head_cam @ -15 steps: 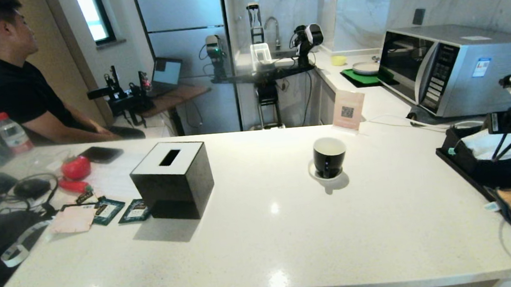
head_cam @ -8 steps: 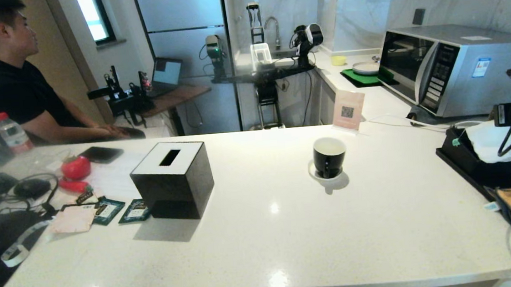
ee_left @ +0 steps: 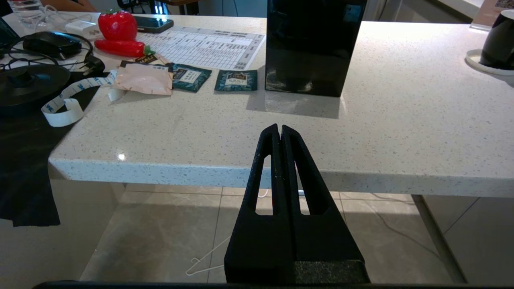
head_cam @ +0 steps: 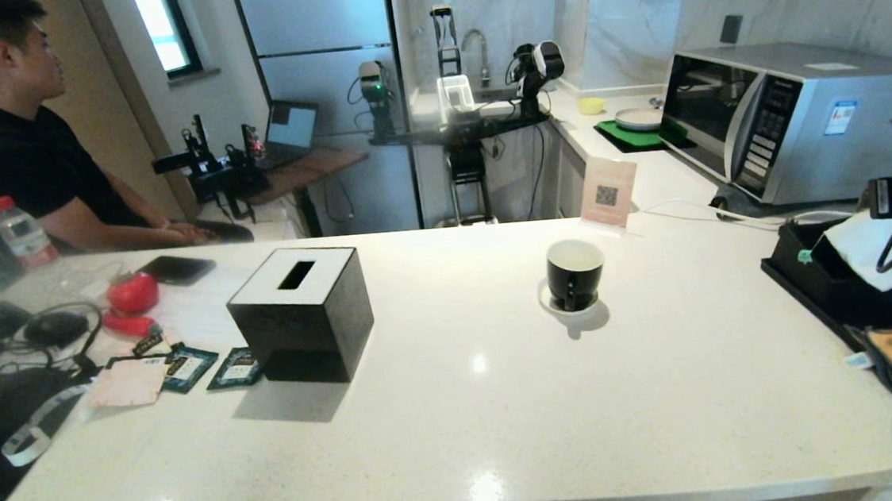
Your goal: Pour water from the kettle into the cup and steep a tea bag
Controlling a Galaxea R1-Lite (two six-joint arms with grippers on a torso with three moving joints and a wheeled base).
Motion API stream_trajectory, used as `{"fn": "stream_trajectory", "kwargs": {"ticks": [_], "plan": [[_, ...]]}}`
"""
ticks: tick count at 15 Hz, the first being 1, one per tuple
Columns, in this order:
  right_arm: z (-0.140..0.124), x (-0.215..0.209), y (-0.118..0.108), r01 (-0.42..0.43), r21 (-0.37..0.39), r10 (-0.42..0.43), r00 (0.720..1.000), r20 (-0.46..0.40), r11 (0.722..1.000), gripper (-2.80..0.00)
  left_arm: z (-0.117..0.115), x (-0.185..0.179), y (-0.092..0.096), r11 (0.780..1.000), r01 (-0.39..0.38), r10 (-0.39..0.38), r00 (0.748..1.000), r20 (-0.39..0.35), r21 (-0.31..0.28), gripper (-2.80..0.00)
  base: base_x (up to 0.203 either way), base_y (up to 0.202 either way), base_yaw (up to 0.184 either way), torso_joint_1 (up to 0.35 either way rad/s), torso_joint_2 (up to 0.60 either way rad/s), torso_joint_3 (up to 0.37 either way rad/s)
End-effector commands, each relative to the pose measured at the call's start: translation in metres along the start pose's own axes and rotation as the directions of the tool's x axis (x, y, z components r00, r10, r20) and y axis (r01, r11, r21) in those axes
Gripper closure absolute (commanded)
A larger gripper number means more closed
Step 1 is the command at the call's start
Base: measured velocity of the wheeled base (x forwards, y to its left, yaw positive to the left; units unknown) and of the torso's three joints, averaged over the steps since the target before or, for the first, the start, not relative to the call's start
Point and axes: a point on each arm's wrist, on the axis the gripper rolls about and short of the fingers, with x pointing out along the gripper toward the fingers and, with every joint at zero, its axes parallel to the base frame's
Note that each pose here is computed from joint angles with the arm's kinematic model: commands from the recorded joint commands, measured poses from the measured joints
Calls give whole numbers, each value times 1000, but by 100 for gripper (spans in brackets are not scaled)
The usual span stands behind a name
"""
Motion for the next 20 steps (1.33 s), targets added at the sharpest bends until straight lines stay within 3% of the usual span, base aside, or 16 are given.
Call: {"fn": "stream_trajectory", "kwargs": {"ticks": [1, 12, 20], "plan": [[4, -5, 0, 1, -2, -1, 1000, 11, 1000, 0, 0, 0, 0, 1000, 0, 0, 1000, 0, 0, 0, 0, 0, 0, 0, 0, 0], [-16, -10, 6, -12, -4, 12, 1000, -25, 1000, 0, 0, 0, 0, 1000, 0, 0, 1000, -1, 0, 0, 0, 0, 0, 0, 0, 0], [-16, -16, 11, -4, -14, 5, 998, 57, 1000, 0, 0, 0, 0, 1000, 0, 0, 1000, -1, 0, 0, 0, 0, 0, 0, 0, 0]]}}
